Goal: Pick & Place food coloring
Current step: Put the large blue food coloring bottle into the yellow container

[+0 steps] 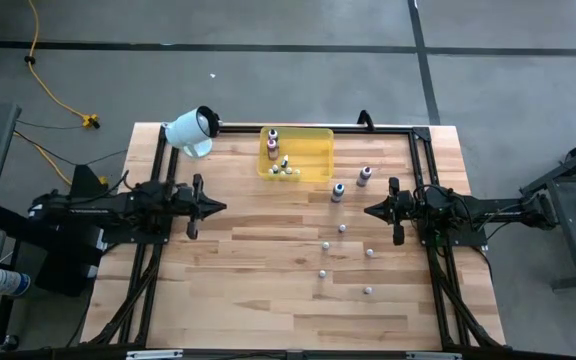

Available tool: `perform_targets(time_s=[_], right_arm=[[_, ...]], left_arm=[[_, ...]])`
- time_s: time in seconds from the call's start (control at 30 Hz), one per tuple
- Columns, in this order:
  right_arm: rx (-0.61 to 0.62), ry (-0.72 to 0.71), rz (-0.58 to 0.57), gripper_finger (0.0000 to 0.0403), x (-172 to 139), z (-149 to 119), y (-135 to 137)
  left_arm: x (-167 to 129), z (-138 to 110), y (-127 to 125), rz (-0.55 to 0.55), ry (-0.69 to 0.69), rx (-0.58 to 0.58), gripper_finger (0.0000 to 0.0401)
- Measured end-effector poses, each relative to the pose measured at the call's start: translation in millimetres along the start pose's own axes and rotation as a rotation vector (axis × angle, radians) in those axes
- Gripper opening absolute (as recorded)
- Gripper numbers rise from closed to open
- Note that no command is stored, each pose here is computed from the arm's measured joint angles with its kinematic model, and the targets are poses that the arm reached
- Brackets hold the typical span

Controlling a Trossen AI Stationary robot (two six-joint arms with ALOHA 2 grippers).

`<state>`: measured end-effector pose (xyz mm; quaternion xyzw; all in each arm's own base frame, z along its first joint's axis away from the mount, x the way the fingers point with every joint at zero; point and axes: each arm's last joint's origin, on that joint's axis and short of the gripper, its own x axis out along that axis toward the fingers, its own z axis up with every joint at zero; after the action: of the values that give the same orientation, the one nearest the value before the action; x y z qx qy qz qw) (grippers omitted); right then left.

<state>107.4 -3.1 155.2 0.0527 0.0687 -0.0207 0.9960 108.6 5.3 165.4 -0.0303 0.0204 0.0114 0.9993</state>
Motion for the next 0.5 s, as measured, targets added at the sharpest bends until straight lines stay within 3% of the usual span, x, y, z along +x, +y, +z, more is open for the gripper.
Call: perform_targets(time_s=[0.17, 0.5], right_arm=[[0.000, 0.000, 0.000, 0.0000, 0.0, -0.1, 0.0], [0.000, 0.000, 0.000, 0.0000, 0.0, -0.1, 0.0]], left_arm=[[-3.1, -6.3, 1.6, 0.050, 0.057, 0.010, 0.0000], [-3.4, -7.3, 1.2, 0.034, 0.066, 0.053, 0.0000]])
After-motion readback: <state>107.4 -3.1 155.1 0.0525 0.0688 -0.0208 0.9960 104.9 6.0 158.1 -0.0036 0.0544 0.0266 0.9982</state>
